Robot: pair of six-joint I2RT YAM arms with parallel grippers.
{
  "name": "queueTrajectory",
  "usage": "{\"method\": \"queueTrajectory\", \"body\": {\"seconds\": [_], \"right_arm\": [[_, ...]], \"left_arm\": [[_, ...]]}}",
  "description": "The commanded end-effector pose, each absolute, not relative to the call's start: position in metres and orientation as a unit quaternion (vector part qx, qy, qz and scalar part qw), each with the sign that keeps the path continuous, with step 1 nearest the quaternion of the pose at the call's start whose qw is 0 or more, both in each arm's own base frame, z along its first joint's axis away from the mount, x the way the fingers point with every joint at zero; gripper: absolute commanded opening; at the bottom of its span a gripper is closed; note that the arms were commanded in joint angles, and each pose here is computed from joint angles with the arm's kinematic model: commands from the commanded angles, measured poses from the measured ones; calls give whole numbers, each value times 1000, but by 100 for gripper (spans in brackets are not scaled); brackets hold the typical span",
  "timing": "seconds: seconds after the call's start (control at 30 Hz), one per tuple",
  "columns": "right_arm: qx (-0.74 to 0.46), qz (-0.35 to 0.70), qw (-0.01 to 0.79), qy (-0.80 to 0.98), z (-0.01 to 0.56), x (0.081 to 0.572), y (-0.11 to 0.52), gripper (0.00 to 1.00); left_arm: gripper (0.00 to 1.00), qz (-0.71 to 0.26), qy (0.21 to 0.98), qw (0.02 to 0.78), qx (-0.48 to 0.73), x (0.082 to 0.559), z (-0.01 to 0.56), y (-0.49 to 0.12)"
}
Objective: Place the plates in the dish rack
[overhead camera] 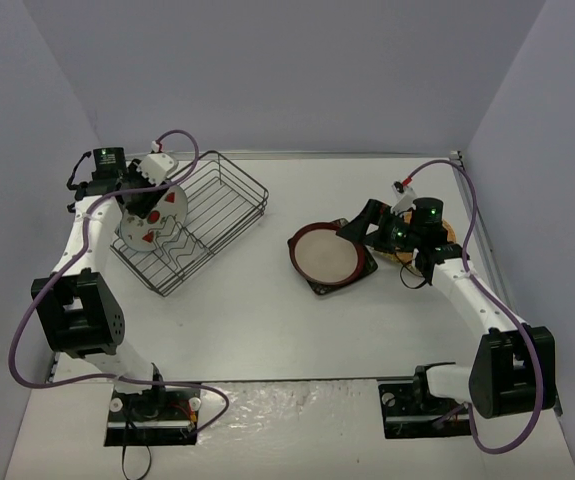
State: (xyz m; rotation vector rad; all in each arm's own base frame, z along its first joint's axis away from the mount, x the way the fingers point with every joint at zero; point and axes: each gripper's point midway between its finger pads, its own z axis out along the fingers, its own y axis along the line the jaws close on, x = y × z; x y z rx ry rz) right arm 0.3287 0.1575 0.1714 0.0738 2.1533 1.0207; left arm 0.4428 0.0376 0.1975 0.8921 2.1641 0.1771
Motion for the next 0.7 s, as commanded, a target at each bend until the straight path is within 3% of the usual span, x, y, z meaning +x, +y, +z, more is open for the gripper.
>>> {"method": "queueTrajectory", "body": {"seconds": [0.0,0.3,0.57,0.67], "right_arm": [[29,382,405,830,190,339,152,100],[105,316,388,859,160,340,127,98],[154,273,365,877,131,340,113,94],[166,260,359,881,123,342,111,91]], "left_arm": [[51,87,828,444,331,464,232,39],[72,106,825,485,270,466,256,45],[83,113,822,525,192,454,290,51],[95,106,818,546,149,444,312,50]]}}
